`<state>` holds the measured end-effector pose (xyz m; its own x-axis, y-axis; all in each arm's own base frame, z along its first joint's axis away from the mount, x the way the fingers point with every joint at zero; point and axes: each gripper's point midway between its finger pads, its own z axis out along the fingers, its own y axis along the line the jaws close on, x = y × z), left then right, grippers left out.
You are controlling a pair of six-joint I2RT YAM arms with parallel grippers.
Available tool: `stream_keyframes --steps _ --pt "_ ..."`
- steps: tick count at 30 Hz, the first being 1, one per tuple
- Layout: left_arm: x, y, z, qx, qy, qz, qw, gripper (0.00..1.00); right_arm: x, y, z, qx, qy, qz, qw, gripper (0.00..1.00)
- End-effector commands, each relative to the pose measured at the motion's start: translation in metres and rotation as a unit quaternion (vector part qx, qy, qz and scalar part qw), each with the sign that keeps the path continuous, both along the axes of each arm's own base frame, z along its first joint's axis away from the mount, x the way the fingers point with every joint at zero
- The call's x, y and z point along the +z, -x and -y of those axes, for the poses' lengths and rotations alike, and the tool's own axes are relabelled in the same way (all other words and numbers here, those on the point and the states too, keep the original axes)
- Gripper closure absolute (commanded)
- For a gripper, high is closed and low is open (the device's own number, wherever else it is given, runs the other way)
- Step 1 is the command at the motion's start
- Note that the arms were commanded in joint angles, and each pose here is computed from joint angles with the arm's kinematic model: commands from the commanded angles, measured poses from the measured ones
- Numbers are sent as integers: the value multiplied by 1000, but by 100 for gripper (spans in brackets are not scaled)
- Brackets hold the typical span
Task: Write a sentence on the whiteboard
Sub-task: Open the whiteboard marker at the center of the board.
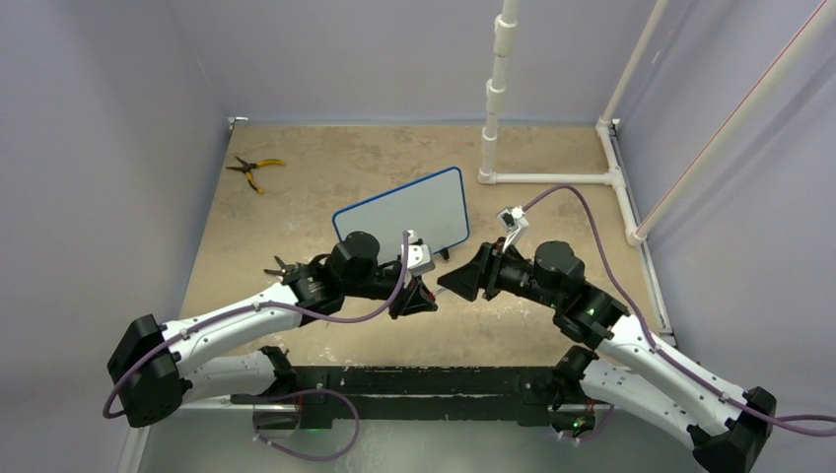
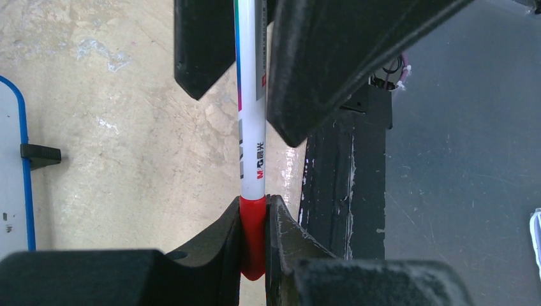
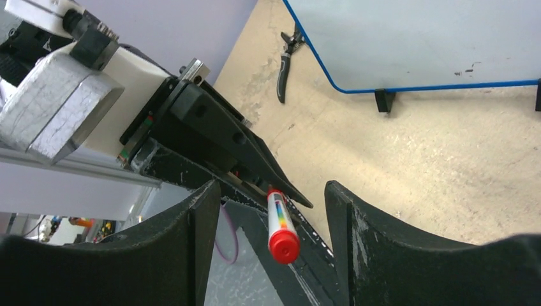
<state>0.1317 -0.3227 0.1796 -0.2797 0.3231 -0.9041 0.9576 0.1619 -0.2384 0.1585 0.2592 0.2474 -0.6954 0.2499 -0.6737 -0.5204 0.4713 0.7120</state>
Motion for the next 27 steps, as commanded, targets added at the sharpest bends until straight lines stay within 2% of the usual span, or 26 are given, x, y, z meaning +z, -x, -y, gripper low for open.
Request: stream_keyframes --steps 1,5,13,18,21,27 --pt "30 -8 9 -2 45 2 999 100 20 3 -7 19 -41 26 999 39" --pt "28 -17 7 16 40 1 999 100 14 3 -8 20 -44 21 999 50" --pt "28 -11 9 -3 45 -7 999 100 15 -3 -9 7 -53 26 998 72" --pt "29 -7 8 -14 47 -3 999 100 20 -8 -5 -14 -69 35 997 82" --pt "29 -7 7 -15 46 1 999 100 23 -12 -1 -31 -72 42 996 100" --pt "27 -14 1 2 38 30 999 100 42 -24 20 -92 -66 78 990 100"
